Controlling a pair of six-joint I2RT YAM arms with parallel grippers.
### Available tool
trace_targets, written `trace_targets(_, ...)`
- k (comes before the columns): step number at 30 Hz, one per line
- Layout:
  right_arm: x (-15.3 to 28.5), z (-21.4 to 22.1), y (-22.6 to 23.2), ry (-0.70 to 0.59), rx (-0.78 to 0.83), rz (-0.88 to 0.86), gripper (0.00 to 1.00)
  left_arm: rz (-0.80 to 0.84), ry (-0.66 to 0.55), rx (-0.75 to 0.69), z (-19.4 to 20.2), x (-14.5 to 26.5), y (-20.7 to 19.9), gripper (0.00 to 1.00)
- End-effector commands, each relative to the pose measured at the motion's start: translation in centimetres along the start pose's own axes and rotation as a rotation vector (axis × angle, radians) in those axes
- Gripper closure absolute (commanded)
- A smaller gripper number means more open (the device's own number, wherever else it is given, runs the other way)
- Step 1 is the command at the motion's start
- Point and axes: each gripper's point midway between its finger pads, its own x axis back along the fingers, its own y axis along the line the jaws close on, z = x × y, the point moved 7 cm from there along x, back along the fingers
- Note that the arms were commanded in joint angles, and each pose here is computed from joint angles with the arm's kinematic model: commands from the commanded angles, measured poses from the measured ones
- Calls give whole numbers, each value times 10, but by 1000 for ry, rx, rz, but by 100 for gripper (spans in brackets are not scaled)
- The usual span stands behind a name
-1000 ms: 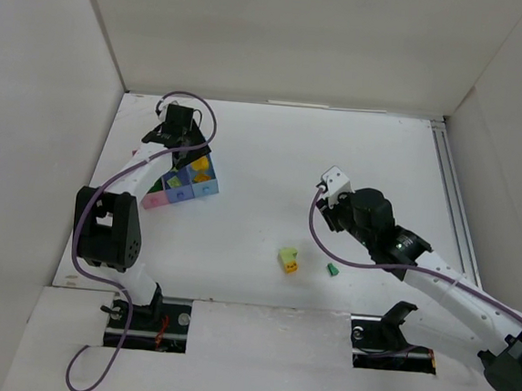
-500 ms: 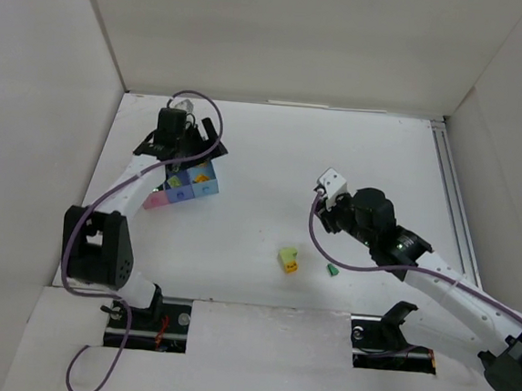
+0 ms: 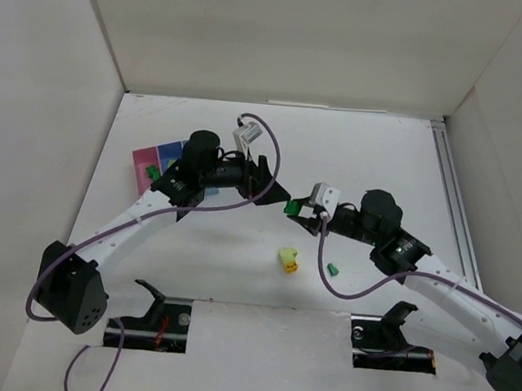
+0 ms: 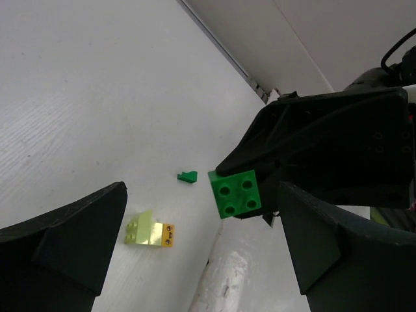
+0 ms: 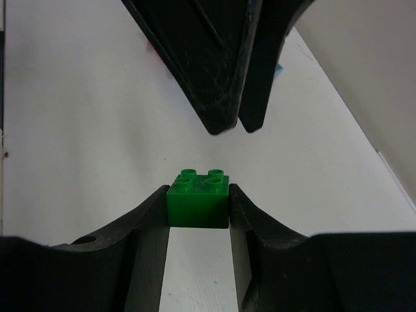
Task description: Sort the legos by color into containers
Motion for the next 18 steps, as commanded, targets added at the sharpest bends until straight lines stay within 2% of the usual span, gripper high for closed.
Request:
trace_targets(1,-8,-36,1,-143,102,-72,89,65,-14,-68,-2,-2,-14,1)
trace_targets(10,-9,-47,-5,-168,129,-37,89,55,16,-76,6,-13,-18,8)
trace_targets(18,-13,-45,-7,-161,127,-30,89,99,69,-80,14,-26,-26,42)
